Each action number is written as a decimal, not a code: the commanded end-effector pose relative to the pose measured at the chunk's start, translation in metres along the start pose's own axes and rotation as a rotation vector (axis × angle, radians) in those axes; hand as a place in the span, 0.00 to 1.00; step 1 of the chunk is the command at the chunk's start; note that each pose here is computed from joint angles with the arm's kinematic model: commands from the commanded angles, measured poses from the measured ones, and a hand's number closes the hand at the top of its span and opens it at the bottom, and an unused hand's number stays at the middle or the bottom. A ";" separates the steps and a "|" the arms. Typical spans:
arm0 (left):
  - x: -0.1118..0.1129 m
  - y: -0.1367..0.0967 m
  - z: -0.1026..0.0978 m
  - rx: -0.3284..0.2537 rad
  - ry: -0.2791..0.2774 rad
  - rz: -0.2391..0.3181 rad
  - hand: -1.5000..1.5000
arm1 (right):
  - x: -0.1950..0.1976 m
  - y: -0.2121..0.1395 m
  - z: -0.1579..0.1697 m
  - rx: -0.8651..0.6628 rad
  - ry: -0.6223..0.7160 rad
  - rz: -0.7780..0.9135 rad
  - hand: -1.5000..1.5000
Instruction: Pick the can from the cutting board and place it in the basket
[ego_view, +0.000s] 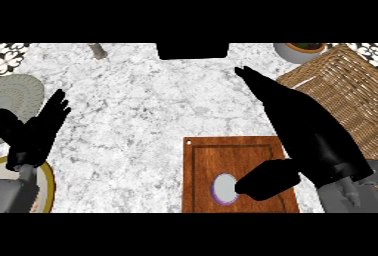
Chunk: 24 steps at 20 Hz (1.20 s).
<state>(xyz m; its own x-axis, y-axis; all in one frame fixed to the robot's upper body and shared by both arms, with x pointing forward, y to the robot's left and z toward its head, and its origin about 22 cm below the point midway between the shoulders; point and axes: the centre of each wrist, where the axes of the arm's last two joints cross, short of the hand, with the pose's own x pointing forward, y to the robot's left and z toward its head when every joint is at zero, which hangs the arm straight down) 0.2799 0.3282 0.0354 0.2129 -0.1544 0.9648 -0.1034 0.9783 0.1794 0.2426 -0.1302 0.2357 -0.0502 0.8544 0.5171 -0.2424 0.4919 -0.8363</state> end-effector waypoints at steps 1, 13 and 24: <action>0.004 0.009 0.004 -0.010 0.001 -0.010 0.50 | 0.005 -0.028 0.029 0.062 0.139 0.024 0.00; -0.007 0.010 0.001 -0.020 -0.014 0.010 0.50 | -0.043 -0.004 0.114 -0.063 0.095 -0.108 0.00; -0.008 -0.018 -0.006 -0.044 -0.020 -0.010 0.50 | -0.074 0.101 0.066 -0.159 0.046 -0.144 0.00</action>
<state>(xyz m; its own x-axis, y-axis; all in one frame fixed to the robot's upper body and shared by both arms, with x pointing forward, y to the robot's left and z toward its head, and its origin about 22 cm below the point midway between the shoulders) 0.2874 0.3162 0.0293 0.1882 -0.1596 0.9691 -0.0714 0.9819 0.1756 0.1609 -0.1653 0.1595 0.0033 0.7909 0.6119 -0.1603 0.6044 -0.7804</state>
